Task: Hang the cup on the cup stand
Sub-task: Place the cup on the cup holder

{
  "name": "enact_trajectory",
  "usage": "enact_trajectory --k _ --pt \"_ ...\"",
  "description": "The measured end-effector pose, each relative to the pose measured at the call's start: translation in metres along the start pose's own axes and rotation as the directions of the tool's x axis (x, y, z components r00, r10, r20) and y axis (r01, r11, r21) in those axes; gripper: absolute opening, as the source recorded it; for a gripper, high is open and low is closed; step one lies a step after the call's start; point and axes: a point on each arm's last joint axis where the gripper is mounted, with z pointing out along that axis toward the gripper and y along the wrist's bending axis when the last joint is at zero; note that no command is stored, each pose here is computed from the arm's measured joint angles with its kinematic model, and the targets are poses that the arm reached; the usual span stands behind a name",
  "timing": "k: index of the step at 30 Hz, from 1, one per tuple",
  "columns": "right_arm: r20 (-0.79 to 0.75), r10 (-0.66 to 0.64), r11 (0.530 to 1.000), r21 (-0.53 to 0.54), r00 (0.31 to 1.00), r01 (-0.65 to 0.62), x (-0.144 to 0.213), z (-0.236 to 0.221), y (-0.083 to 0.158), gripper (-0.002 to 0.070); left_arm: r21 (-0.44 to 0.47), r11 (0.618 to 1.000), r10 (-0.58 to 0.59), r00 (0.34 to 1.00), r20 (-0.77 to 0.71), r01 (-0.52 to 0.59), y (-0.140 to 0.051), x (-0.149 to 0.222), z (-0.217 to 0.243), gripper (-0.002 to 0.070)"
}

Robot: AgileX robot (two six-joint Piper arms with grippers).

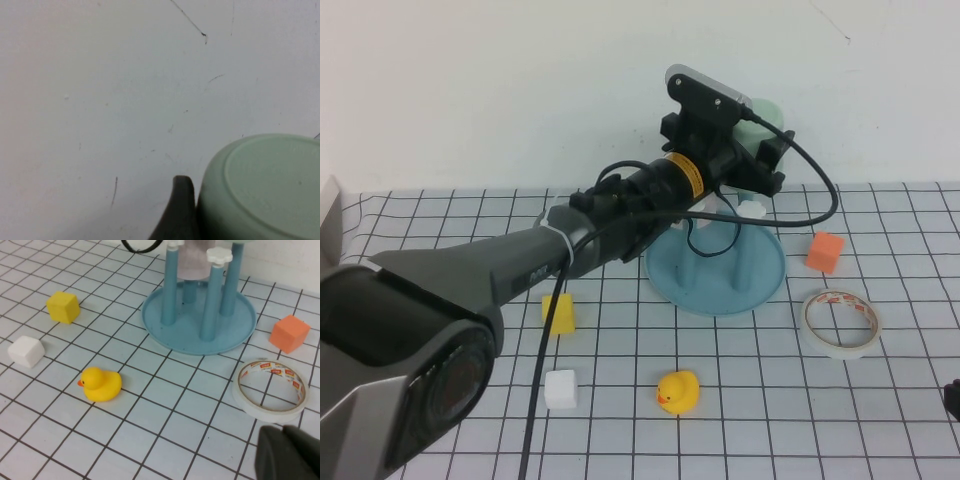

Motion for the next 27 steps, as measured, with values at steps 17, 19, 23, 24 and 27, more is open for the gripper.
enact_trajectory --k 17,19,23,24,27 --pt "0.0 0.002 1.0 0.0 1.0 -0.002 0.0 0.0 0.0 -0.0001 0.035 0.999 0.028 0.998 0.05 -0.03 -0.002 0.014 0.003 0.0575" --pt "0.0 0.002 1.0 0.0 1.0 -0.002 0.0 0.0 0.0 -0.0001 0.035 0.999 0.031 0.998 0.05 -0.032 -0.002 0.014 0.003 0.0575" --pt "0.0 0.002 1.0 0.0 1.0 -0.002 0.0 0.0 0.0 -0.0001 0.034 0.999 0.033 0.998 0.051 -0.035 -0.002 0.014 0.003 0.0575" --pt "0.0 0.002 1.0 0.0 1.0 -0.002 0.0 0.0 0.0 -0.0001 0.034 0.999 0.033 0.998 0.051 -0.035 -0.002 0.014 0.003 0.0575" --pt "0.0 0.002 1.0 0.0 1.0 -0.002 0.0 0.0 0.0 -0.0001 0.034 0.999 0.033 0.998 0.051 -0.035 -0.002 0.014 0.003 0.0575"
